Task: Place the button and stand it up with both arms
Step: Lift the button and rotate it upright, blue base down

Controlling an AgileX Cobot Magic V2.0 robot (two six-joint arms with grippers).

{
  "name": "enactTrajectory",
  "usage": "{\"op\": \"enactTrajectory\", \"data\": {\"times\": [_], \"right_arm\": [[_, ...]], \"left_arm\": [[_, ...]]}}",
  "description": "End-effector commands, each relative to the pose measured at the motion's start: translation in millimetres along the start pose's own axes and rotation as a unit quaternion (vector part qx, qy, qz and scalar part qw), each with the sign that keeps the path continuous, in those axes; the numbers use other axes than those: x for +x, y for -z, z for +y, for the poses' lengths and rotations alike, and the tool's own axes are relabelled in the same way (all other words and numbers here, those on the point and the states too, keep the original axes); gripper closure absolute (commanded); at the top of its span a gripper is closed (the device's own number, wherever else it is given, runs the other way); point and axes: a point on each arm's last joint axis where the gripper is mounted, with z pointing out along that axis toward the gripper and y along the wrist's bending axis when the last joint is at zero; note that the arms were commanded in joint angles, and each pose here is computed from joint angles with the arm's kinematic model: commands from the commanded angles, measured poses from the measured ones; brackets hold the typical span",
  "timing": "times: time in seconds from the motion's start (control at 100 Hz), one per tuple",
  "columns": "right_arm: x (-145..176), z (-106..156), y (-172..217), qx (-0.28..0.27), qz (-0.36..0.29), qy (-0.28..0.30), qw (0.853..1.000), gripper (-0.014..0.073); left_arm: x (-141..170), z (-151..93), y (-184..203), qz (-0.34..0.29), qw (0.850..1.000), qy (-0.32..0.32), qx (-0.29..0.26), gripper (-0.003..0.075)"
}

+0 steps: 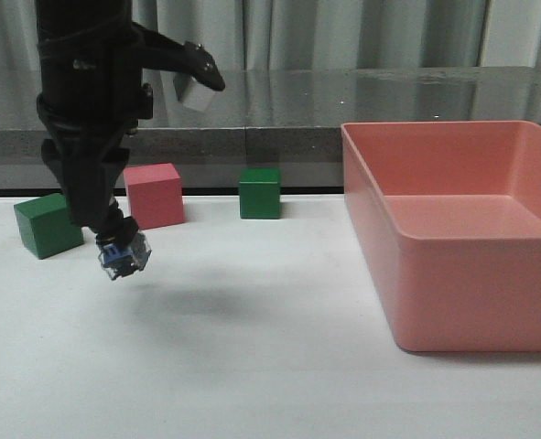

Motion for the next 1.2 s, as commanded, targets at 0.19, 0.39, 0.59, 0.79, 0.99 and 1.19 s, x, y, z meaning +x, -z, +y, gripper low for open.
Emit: {"op": "enactTrajectory", "data": {"times": [0.19, 0.39, 0.59, 0.79, 0.99, 1.19], "right_arm": [[-13.9, -3.6, 1.1, 0.019, -0.045, 0.0, 0.999, 0.0656], [-13.9, -3.6, 1.1, 0.019, -0.045, 0.0, 0.999, 0.0656], [-13.9, -3.6, 1.1, 0.019, -0.045, 0.0, 0.999, 0.0656], [-13.9, -3.6, 1.1, 0.019, -0.045, 0.0, 0.999, 0.0656], [-13.9, -3.6, 1.1, 0.019, -0.045, 0.0, 0.999, 0.0656], [-13.9, -3.6, 1.1, 0.019, -0.045, 0.0, 0.999, 0.0656]], "left_arm": [[-3.9, 3.0, 2.5, 0.014, 1.0, 0.001, -0.007, 0.0739], [-6.9, 1.4, -8.5, 0.028, 1.0, -0.003, 0.005, 0.0739], [-7.5, 0.2, -13.5, 0.039, 0.999, -0.004, 0.013, 0.0739], [-7.5, 0.0, -13.5, 0.038, 0.999, -0.004, 0.014, 0.0738], [-8.4, -1.5, -13.5, 0.034, 0.999, 0.0, 0.022, 0.0738], [-9.2, -3.0, -13.5, 0.029, 0.999, 0.003, 0.031, 0.0731]]}}
